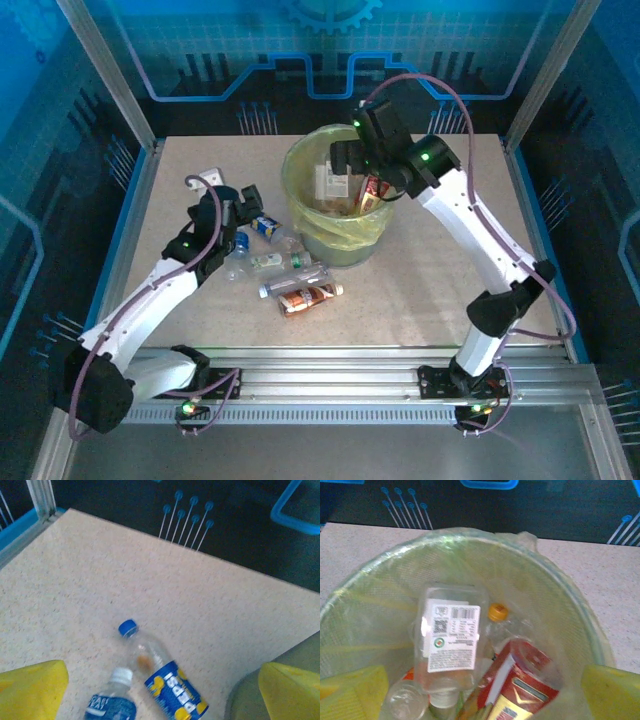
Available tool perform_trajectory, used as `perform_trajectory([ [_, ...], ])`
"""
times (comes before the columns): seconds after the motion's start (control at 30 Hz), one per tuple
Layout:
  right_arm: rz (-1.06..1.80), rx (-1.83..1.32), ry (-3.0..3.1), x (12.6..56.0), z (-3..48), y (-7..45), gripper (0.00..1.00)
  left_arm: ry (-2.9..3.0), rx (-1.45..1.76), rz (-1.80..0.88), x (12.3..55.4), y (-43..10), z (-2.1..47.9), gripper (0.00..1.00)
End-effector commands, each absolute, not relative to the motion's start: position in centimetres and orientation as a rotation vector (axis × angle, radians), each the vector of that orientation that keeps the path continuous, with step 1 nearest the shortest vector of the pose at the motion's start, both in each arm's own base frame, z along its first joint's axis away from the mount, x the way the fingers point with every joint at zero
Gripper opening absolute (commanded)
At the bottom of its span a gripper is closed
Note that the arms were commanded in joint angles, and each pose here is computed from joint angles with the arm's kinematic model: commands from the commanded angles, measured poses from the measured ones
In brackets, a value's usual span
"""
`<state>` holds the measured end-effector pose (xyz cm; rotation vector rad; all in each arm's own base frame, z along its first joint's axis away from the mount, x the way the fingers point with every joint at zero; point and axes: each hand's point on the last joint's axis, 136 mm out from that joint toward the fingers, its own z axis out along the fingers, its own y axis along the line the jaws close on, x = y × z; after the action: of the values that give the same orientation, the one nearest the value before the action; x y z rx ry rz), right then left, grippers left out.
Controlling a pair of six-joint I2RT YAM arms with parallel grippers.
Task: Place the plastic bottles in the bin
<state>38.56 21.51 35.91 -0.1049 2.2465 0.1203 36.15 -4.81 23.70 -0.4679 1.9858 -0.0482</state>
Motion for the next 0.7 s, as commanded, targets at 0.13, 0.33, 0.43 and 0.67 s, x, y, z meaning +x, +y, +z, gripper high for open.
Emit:
perform_trajectory([
  [0.13,0.019,0.016,2.205,37.0,35.4,17.5,1.00,2.324,-0.457,-0.081,34.4,-5.0,16.6,0.99],
  [0.33,0.022,0.104,2.192,36.2,34.7,15.4,1.00,2.492,-0.468,-0.011,33.6,-4.4,12.2,0.99],
  [0.43,0.005,0.135,2.187,35.8,34.4,14.6,1.00,2.530,-0.487,0.019,33.4,-3.9,10.8,0.99],
  [0.67,0.004,0.188,2.169,35.3,34.1,13.2,1.00,2.568,-0.526,0.021,33.2,-3.2,8.5,0.98],
])
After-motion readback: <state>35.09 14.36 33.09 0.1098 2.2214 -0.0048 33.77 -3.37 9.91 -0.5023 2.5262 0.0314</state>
